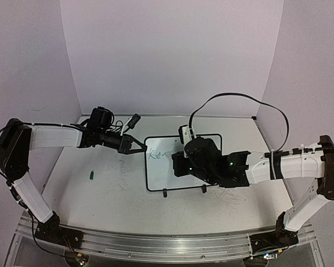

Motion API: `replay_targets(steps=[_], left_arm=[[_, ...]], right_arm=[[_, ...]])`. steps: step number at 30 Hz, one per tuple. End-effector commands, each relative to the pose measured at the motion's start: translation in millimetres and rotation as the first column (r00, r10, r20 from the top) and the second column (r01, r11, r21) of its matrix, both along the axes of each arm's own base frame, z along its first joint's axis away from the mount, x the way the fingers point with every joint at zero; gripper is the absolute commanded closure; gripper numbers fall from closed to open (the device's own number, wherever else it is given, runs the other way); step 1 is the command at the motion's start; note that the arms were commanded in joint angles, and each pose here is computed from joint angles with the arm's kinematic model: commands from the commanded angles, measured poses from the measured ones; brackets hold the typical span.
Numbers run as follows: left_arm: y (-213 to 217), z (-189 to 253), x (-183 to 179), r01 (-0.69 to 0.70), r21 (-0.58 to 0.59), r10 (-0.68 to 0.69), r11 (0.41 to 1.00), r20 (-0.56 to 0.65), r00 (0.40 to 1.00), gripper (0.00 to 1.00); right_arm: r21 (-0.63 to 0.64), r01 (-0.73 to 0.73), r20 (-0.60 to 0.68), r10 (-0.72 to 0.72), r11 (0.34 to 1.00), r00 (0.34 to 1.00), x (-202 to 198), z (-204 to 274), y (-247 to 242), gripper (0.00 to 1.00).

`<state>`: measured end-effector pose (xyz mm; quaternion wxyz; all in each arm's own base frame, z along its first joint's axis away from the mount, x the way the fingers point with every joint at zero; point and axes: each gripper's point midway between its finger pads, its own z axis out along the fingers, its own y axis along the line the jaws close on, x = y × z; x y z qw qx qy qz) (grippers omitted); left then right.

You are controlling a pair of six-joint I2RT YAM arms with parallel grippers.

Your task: Write a sentence on the whiteboard

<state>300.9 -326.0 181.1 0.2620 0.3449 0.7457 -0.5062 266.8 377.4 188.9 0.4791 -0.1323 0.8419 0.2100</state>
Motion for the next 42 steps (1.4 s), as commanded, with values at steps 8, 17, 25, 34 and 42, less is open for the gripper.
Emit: replay_targets(steps=[8,17,25,34,42], left_arm=[[3,21,-9,0.026,-0.034,-0.025,0.999,0.024,0.999,1.00],[3,21,-10,0.025,-0.032,-0.024,0.999,0.022,0.999,1.00],[3,21,-10,0.025,-0.032,-0.025,0.999,0.023,0.999,1.00],[3,20,-9,0.025,-0.031,-0.024,0.999,0.021,0.999,1.00],[3,19,-10,0.025,-0.029,-0.024,0.999,0.018,1.000,1.00]], right_arm=[[0.037,-0.008,0.041,0.007,0.999,0.999,7,17,10,1.00],[0.034,-0.025,0.016,0.025,0.999,1.000,5,7,15,1.00],[0.028,-0.028,-0.010,0.028,0.999,1.000,2,-1,13,1.00],[0.023,-0.024,-0.039,0.025,0.999,0.999,-3,-10,5,1.00],[0.019,-0.016,-0.050,0.017,1.000,0.999,-6,-15,0,1.00]])
